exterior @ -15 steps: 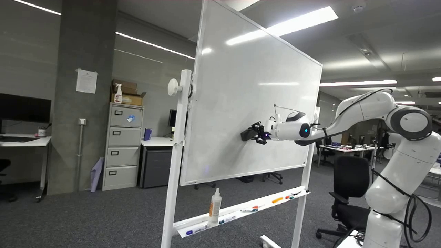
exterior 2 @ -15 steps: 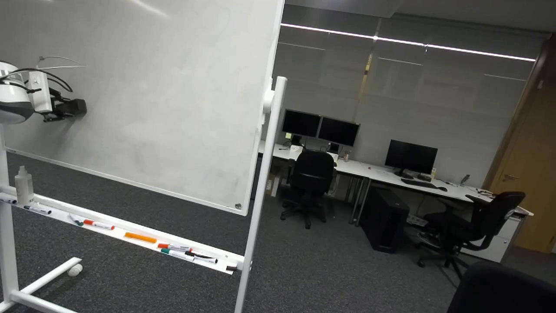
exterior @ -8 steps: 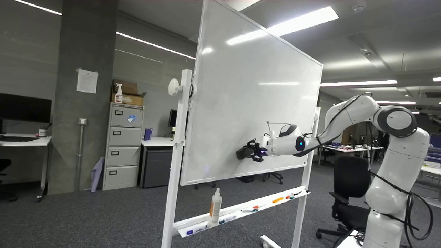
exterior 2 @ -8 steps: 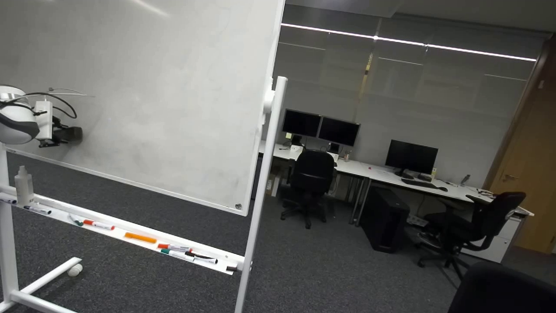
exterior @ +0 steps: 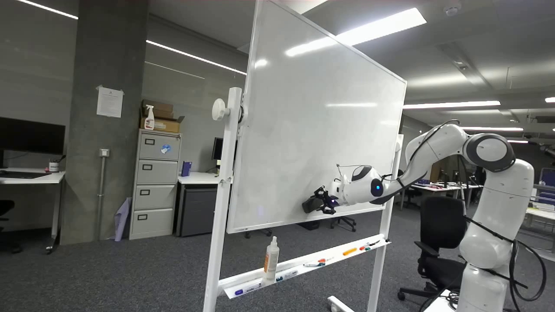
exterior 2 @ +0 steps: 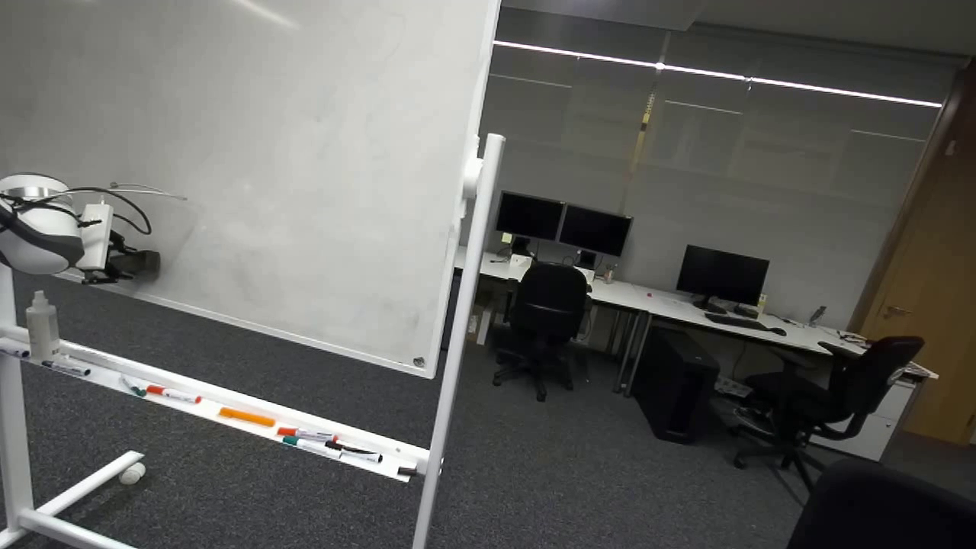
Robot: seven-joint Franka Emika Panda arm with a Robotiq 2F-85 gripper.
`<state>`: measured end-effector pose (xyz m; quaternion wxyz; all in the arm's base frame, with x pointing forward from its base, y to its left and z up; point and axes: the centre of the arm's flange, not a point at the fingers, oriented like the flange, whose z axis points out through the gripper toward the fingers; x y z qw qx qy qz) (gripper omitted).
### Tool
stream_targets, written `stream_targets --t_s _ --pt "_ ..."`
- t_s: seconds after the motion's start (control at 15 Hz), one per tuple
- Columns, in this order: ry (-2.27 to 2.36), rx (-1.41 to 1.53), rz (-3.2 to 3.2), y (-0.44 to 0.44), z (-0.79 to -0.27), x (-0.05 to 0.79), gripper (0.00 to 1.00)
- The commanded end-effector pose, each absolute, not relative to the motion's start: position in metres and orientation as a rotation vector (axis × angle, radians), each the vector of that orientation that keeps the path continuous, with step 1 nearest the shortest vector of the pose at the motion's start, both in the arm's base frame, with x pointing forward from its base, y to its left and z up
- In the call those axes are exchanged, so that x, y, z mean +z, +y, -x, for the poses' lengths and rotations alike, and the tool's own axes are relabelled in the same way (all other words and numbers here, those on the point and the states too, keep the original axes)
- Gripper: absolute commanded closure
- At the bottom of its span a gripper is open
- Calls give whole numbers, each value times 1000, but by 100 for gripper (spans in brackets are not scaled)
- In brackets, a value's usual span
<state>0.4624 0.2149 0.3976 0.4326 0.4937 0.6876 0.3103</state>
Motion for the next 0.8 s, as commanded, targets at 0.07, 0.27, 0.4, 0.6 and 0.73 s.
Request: stream_targets --t_s 0.07,0.27,0.4,0.6,0.73 --pt "1656 772 -1229 191 -494 423 70" --pt "1667 804 -1187 197 -496 440 70" --pt "1664 817 -1162 199 -494 453 70" --pt "1638 844 -1124 203 -489 476 70" --pt "1613 862 -1098 206 -486 492 70"
